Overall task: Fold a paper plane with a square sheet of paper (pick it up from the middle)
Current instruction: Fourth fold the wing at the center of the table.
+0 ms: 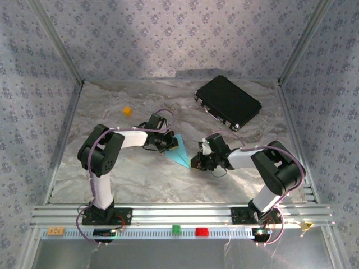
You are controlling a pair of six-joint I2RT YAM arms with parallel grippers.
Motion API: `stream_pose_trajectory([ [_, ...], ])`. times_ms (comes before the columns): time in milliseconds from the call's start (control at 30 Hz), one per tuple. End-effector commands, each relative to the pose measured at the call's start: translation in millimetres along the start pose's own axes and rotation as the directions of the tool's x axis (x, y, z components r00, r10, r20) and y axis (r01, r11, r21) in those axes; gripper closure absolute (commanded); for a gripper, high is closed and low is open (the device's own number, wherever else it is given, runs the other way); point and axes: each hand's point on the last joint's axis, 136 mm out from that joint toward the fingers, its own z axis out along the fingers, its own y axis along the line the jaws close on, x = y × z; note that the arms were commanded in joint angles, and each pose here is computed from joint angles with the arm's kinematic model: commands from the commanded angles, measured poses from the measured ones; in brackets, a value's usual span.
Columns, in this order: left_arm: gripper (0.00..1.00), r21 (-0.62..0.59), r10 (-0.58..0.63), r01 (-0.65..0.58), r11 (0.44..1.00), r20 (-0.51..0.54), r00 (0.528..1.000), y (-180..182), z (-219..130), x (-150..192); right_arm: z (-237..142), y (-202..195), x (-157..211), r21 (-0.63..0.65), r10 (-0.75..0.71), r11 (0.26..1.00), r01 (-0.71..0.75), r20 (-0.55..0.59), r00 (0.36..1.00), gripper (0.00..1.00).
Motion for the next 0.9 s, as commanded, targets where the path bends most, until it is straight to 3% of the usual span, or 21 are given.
stream_pose_trajectory([
  [0, 1.00, -0.072, -0.022, 0.020, 0.997, -0.030, 0.999, 21.8, 7.1, 9.2, -2.3, -37.9, 33.3, 0.136, 0.096, 0.987, -0.085, -0.081, 0.992, 0.92],
  [167, 1.00, -0.072, -0.020, 0.018, 0.997, -0.031, 0.999, 21.7, 6.8, 9.8, -7.7, -37.7, 35.7, 0.139, 0.097, 0.987, -0.086, -0.072, 0.993, 0.85],
  [333, 1.00, -0.069, -0.022, 0.020, 0.997, -0.029, 0.999, 21.3, 6.9, 9.1, -6.3, -40.6, 40.2, 0.143, 0.103, 0.986, -0.090, -0.086, 0.991, 0.94],
  [467, 1.00, -0.070, -0.020, 0.018, 0.997, -0.029, 0.999, 21.7, 6.0, 10.1, -5.8, -38.1, 38.2, 0.136, 0.098, 0.987, -0.087, -0.083, 0.992, 0.95],
  [700, 1.00, -0.066, -0.019, 0.017, 0.998, -0.025, 0.999, 20.7, 5.0, 9.7, -28.4, -4.4, 10.2, 0.102, 0.020, 0.995, -0.021, 0.012, 1.000, 0.83],
  [867, 1.00, -0.067, -0.017, 0.015, 0.998, -0.026, 1.000, 20.9, 4.6, 10.7, -35.6, 33.2, -13.3, 0.038, -0.095, 0.995, 0.094, 0.027, 0.995, 0.89],
])
